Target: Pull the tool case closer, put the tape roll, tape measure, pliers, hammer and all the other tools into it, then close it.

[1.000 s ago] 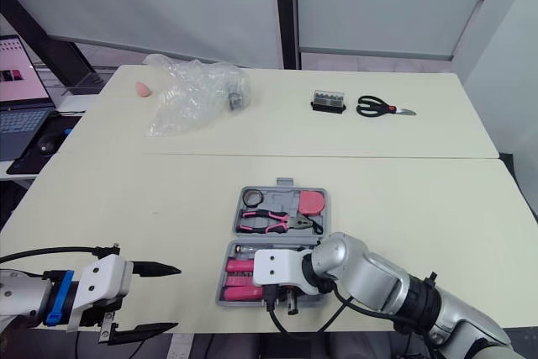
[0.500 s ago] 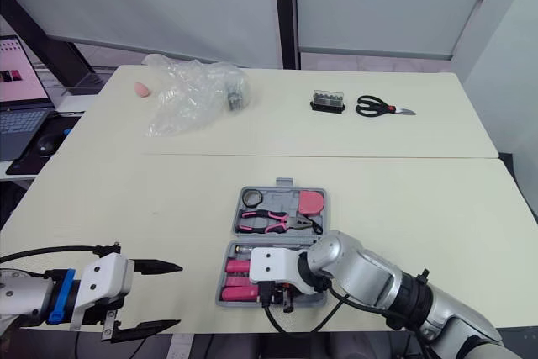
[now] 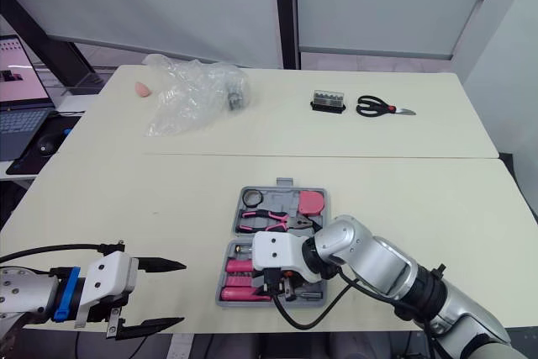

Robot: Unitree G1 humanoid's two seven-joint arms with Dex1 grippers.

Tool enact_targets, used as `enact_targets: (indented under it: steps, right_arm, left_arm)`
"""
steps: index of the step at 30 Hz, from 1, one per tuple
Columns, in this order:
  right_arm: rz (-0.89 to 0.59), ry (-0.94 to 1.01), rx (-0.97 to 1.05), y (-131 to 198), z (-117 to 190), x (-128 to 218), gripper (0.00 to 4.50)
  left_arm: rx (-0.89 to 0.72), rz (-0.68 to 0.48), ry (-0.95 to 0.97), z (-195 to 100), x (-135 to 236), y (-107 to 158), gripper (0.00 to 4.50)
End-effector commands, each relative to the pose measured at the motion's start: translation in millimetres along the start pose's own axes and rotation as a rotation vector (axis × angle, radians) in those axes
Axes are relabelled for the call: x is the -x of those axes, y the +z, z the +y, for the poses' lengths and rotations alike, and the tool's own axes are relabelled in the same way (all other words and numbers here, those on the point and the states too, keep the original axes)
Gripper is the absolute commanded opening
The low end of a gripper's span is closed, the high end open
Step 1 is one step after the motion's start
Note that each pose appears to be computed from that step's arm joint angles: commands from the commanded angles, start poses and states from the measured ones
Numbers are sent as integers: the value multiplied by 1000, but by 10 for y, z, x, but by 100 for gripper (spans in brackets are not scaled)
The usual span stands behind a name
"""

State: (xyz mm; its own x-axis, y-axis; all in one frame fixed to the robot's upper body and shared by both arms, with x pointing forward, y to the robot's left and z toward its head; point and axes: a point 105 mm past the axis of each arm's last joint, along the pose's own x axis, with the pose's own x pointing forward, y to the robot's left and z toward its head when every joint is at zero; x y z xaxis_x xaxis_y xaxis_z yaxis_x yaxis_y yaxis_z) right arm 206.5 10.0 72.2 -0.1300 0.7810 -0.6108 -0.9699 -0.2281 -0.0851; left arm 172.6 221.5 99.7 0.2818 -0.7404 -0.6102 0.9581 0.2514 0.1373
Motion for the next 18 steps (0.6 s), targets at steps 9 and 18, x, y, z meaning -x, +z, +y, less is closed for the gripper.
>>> enact_targets:
  steps: [9, 18]
  right_arm:
    - [48, 17, 69, -159, 23, -203, 3]
    - [-27, -24, 99, -66, -32, -158, 3]
  left_arm:
    - [-10, -11, 10, 1, -10, 18, 450]
    - [14, -57, 37, -4, 11, 35, 450]
